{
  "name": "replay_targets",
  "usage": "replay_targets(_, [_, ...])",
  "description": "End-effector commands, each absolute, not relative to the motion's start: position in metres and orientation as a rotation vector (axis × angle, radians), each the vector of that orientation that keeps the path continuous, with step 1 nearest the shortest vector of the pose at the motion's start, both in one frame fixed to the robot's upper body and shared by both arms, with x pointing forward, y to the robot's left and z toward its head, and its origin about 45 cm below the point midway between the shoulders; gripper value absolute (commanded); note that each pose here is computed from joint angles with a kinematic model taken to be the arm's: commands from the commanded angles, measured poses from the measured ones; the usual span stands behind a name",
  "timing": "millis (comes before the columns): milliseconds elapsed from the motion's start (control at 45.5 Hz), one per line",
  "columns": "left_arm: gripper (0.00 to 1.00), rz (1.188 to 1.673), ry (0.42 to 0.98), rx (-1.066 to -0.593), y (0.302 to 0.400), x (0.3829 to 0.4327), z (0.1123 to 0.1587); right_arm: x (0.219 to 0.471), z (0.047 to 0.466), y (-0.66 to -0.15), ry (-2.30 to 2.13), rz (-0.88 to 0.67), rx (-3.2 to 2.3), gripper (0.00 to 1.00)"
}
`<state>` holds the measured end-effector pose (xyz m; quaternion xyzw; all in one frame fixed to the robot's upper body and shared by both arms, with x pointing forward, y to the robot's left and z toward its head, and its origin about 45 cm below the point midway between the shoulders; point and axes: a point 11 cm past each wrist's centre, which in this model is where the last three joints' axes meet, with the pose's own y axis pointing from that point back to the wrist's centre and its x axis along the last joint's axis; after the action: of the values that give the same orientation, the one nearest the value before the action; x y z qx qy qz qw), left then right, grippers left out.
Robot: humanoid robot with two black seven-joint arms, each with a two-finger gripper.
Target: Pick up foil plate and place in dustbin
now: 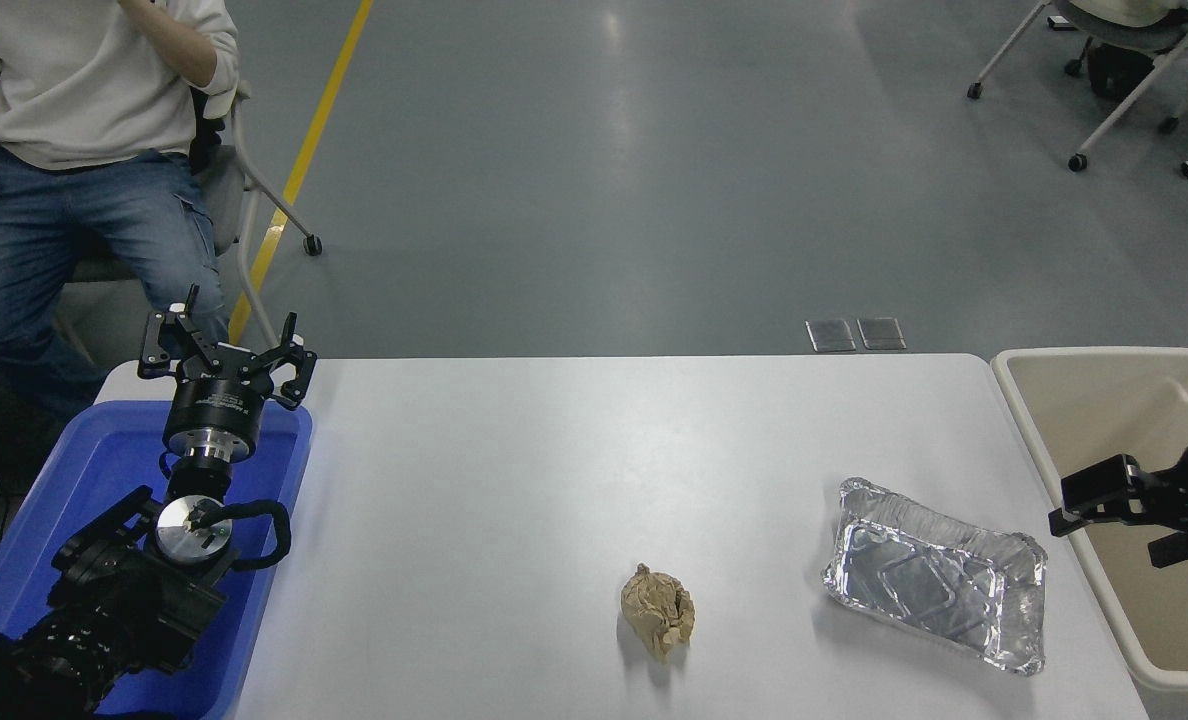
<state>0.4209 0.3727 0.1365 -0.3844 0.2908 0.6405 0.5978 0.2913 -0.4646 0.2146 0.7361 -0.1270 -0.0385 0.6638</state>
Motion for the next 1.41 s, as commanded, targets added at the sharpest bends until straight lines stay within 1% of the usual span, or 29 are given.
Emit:
replay_targets(0, [0.99, 1.487, 0.675, -0.892, 0.3727, 0.421, 0.1364, 0.286, 0.178, -0.475, -0.308, -0.015, 1.598, 1.0])
replay_targets(330, [0.99, 1.485, 0.675, -0.893, 0.3726, 0.421, 0.1366, 0.289, 0.135, -0.468, -0.34, 0.071, 1.564, 1.0])
replay_targets(418, [0.99, 1.487, 0.675, -0.892, 0.3727, 0.421, 0.1364, 0.288, 0.124, -0.463, -0.339, 0.071, 1.57, 1.0])
replay_targets(637, [0.99, 1.487, 0.675, -0.892, 0.3727, 0.421, 0.1364, 0.278, 0.103, -0.458, -0.309, 0.048, 1.571, 1.0])
replay_targets(769, [0.99, 1.485, 0.675, -0.893, 0.3726, 0.421, 0.1366, 0.274, 0.097, -0.459, -0.3, 0.037, 1.568, 1.0])
replay_targets(1121, [0.99, 1.487, 0.675, -0.892, 0.3727, 0.421, 0.1364, 0.275, 0.092, -0.463, -0.305, 0.039, 1.544, 1.0])
replay_targets(1385, [0.99, 1.487, 0.675, -0.892, 0.3727, 0.421, 0.1364, 0.271, 0.089, -0.462, -0.315, 0.026, 1.552, 0.95])
